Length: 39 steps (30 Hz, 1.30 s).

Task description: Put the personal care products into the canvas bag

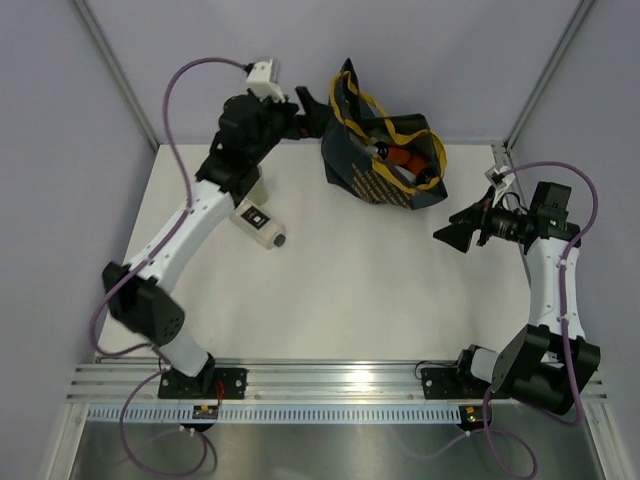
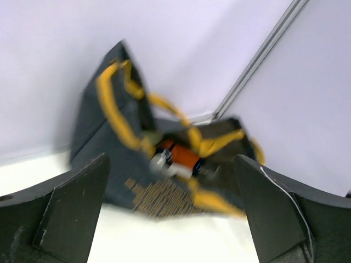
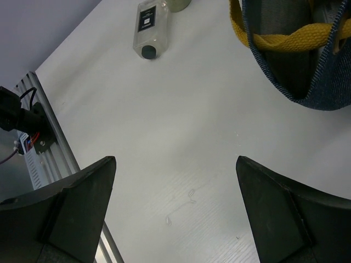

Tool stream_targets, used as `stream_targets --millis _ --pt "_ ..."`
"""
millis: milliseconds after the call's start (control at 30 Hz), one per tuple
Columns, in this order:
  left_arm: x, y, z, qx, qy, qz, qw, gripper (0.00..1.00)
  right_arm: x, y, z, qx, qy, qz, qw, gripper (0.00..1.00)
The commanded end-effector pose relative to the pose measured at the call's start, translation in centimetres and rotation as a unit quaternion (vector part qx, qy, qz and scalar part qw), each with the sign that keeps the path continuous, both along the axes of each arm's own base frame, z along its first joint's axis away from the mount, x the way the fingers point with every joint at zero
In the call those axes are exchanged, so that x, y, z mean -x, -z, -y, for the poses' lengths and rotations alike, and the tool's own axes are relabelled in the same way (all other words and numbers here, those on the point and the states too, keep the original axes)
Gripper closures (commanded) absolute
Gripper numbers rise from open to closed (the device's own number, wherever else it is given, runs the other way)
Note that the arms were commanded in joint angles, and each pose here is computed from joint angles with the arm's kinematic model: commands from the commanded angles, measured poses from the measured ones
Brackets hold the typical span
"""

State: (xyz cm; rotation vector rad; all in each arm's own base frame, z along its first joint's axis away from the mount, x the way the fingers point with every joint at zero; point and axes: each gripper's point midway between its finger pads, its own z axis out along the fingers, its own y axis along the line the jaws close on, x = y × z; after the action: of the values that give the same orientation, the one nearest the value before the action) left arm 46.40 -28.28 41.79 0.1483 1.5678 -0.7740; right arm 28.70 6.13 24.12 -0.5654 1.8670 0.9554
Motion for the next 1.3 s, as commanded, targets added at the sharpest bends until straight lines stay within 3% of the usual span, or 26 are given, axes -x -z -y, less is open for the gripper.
stream_targets --millis 0,33,100,200,300,567,667,833,1100,1267 --pt "2.3 3.8 -5.6 -0.082 -0.057 -0.020 0.995 0.01 0.4 -1.8 -0.3 0.033 -0.024 0.056 0.998 0.00" --pt "2.8 8.3 -6.9 -0.110 -0.077 -0.059 0.989 0.01 0.0 -1.4 -0.1 0.044 -0.018 0.050 0.998 0.00" --pt "3.1 10.6 -10.8 -0.117 -0.160 -0.084 0.977 0.01 -1.2 -1.1 0.6 0.056 0.006 0.034 0.998 0.01" --pt "3.1 17.3 -15.0 -0.136 -0.234 -0.167 0.948 0.01 -2.9 -0.9 0.3 0.066 0.028 0.011 0.997 0.01" --pt "2.1 21.7 -17.2 -0.144 -0.262 -0.223 0.928 0.01 -4.5 -0.8 0.2 0.112 0.058 0.006 0.992 0.00" --pt "-2.3 27.5 -20.5 -0.179 -0.306 -0.260 0.898 0.01 -5.7 -1.1 0.1 0.114 0.080 0.000 0.990 0.01" --pt "-4.6 28.6 -21.0 -0.193 -0.312 -0.256 0.894 0.01 -5.5 -0.5 0.1 0.114 0.080 -0.010 0.990 0.01" --pt "-8.4 28.8 -20.4 -0.181 -0.296 -0.221 0.912 0.01 -5.6 0.1 0.0 0.109 0.076 -0.023 0.991 0.00" --pt "-11.7 30.3 -20.6 -0.162 -0.305 -0.220 0.912 0.02 -5.5 0.4 0.1 0.112 0.073 -0.031 0.991 0.01" --pt "-12.9 30.3 -20.4 -0.142 -0.308 -0.214 0.916 0.10 -5.6 0.5 0.1 0.113 0.070 -0.035 0.991 0.01"
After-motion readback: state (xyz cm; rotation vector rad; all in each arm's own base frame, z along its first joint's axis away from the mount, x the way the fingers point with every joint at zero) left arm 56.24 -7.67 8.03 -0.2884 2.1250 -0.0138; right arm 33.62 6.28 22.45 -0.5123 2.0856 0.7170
